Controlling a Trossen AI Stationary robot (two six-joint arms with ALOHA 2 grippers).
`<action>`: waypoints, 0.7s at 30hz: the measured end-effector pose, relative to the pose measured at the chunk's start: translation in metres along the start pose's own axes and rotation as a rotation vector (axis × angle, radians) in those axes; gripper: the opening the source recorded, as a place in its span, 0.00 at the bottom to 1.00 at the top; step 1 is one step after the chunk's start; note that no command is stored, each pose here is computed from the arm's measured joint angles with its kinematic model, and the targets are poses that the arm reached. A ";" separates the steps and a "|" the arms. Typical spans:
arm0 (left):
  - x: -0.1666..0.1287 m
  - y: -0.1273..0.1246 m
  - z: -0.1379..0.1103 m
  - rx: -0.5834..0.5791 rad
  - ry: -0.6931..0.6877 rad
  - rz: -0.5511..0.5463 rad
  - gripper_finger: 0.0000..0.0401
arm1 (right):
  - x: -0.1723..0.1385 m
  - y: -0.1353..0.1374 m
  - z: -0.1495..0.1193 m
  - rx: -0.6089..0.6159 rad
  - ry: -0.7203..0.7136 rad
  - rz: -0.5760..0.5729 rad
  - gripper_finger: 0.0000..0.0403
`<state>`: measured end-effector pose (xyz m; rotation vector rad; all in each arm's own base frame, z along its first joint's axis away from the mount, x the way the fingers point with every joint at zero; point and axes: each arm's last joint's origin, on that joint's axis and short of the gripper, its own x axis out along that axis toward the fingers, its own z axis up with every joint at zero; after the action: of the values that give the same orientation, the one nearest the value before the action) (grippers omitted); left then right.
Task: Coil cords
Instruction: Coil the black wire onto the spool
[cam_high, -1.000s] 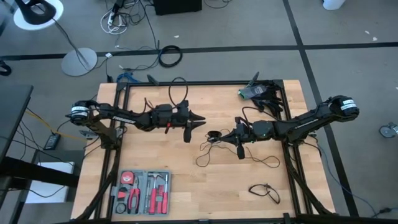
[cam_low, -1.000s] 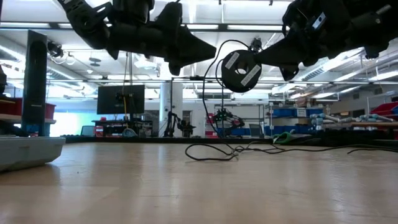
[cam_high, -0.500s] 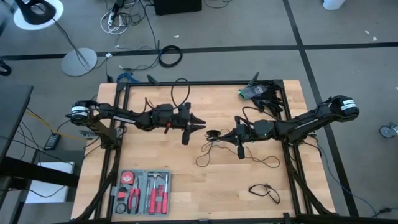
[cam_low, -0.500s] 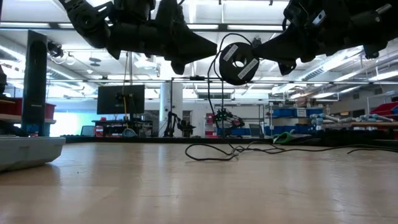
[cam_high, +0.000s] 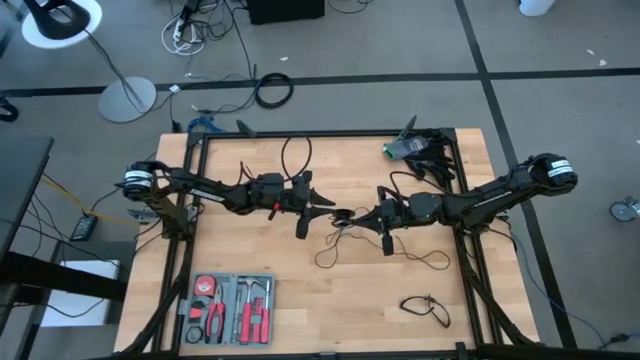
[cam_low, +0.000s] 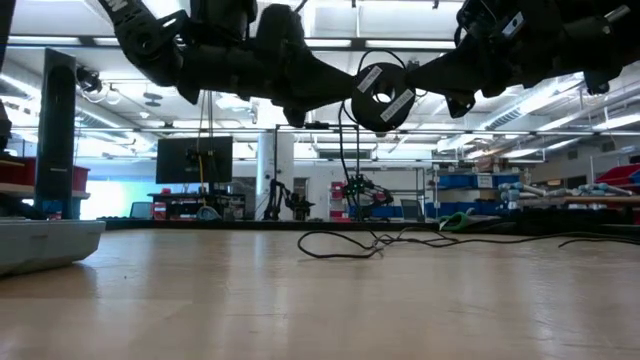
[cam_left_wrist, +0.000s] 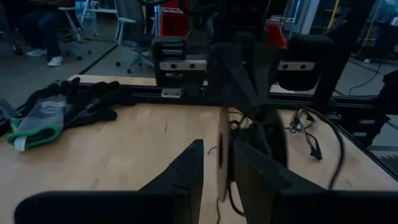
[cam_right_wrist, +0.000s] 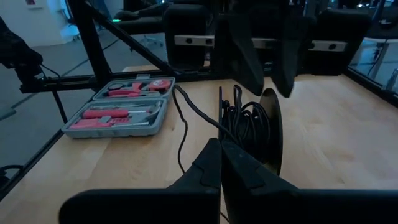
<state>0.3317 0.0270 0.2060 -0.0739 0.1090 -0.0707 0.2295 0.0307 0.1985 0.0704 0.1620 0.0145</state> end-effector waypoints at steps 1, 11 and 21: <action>0.001 0.000 0.001 0.000 0.001 -0.003 0.22 | 0.000 0.000 0.000 0.000 0.000 0.000 0.00; 0.007 -0.002 0.003 -0.011 0.102 -0.014 0.22 | 0.000 0.000 0.000 0.000 0.000 0.000 0.00; 0.007 -0.006 0.002 -0.012 0.107 -0.026 0.22 | 0.000 0.000 0.001 0.001 -0.013 0.001 0.00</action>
<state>0.3387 0.0208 0.2076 -0.0834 0.2154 -0.0998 0.2297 0.0307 0.1998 0.0719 0.1490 0.0147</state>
